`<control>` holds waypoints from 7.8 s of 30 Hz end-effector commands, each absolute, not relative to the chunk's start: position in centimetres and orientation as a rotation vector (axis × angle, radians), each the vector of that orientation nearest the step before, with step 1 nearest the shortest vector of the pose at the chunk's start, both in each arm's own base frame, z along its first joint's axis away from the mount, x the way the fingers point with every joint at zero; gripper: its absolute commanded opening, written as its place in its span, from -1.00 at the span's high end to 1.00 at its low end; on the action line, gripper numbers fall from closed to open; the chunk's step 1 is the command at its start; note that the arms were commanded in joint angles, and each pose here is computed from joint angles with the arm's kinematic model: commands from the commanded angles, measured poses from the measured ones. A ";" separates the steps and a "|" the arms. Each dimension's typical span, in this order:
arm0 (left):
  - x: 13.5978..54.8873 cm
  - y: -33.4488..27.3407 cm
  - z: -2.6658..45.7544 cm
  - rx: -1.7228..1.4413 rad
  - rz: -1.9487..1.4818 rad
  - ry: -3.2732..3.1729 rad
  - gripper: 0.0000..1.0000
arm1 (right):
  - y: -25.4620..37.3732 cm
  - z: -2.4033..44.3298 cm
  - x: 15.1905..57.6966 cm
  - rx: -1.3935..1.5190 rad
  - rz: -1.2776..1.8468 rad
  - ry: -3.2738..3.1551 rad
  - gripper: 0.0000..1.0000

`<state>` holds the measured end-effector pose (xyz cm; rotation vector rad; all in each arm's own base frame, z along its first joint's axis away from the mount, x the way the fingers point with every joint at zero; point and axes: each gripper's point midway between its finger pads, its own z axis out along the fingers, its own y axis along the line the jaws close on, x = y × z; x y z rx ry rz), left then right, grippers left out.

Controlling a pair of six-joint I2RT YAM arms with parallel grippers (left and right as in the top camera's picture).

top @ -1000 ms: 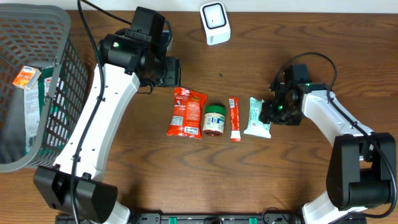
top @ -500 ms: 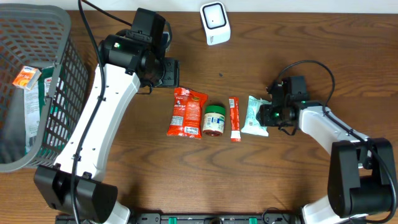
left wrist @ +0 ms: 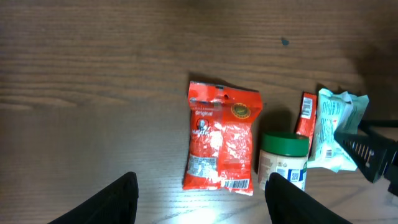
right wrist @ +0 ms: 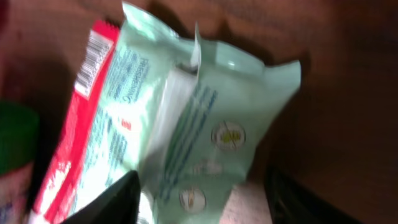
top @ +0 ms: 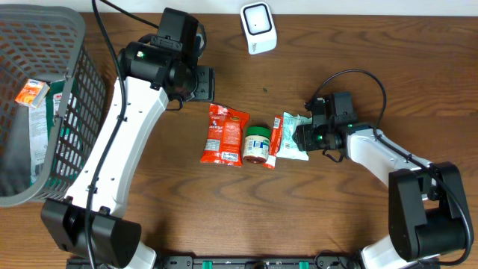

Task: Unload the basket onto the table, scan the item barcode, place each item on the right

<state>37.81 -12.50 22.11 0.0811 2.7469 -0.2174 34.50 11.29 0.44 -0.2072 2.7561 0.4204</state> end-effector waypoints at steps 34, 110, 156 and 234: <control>37.3 17.2 33.1 -0.883 0.079 2.302 -0.58 | 8.6 6.9 36.4 -0.121 0.371 2.733 -0.99; 46.4 31.8 3.3 -0.329 0.122 2.719 -0.03 | 8.7 6.9 36.4 -0.122 0.371 2.734 -0.99; 47.9 32.1 4.3 -0.387 0.091 2.630 0.28 | 8.7 6.9 36.4 -0.122 0.371 2.734 -0.98; 30.9 -21.4 38.1 0.443 -1.364 2.399 0.55 | 15.9 24.6 33.8 -0.525 1.853 1.891 -0.81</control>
